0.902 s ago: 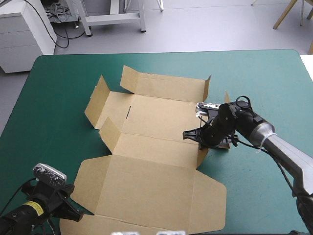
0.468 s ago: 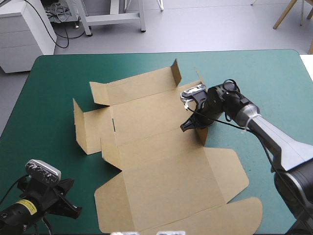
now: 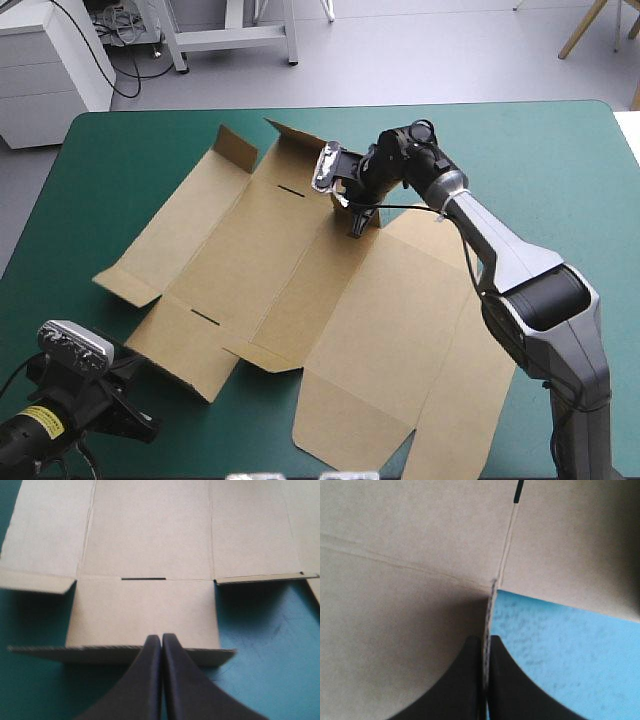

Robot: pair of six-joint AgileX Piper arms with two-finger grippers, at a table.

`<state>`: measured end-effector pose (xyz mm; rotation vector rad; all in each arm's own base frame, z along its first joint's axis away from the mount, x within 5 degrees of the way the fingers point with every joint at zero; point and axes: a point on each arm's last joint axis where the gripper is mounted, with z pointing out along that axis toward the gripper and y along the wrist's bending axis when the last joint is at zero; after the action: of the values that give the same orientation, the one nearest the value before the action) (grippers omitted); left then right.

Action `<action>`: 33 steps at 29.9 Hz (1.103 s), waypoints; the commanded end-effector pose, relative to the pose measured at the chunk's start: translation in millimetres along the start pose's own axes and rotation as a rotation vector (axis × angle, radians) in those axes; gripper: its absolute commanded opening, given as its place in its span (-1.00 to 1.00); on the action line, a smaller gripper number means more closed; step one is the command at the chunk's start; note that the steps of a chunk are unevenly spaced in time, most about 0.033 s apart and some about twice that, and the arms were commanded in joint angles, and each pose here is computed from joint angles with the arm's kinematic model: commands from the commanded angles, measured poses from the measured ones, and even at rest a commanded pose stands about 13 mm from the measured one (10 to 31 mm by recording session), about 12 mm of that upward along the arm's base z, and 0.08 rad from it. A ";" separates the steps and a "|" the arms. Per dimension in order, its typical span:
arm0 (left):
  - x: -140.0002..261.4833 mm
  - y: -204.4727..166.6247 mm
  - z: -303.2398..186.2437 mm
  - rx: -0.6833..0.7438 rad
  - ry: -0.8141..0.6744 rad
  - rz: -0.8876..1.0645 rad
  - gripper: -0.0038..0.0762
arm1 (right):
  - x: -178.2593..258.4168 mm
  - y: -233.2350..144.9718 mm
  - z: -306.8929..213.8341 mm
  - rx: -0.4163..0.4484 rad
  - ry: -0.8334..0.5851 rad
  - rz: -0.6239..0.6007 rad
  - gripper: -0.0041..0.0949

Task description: Fold the box

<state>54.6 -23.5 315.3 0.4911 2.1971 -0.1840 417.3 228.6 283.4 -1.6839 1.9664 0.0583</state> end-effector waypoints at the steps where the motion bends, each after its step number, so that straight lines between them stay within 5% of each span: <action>1: -12.5 -0.5 -6.8 0.007 -0.083 -0.010 -0.93 | -34.7 -0.4 -36.6 0.088 -0.122 -0.155 -0.96; 6: -12.5 -0.5 -6.8 0.007 -0.083 -0.012 -0.93 | -62.9 28.5 -24.5 0.038 -0.142 -0.311 -0.96; 16: -12.6 -0.9 -6.8 0.012 -0.084 -0.015 -0.93 | -61.8 54.2 -20.6 -0.112 -0.007 -0.389 -0.96; 33: -12.5 0.1 -6.8 0.001 -0.083 -0.008 -0.93 | -61.0 51.9 -16.4 -0.077 -0.004 -0.338 -0.84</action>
<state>54.4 -23.5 315.7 0.4910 2.1965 -0.1854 372.2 295.2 268.6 -2.1306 1.7342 0.0470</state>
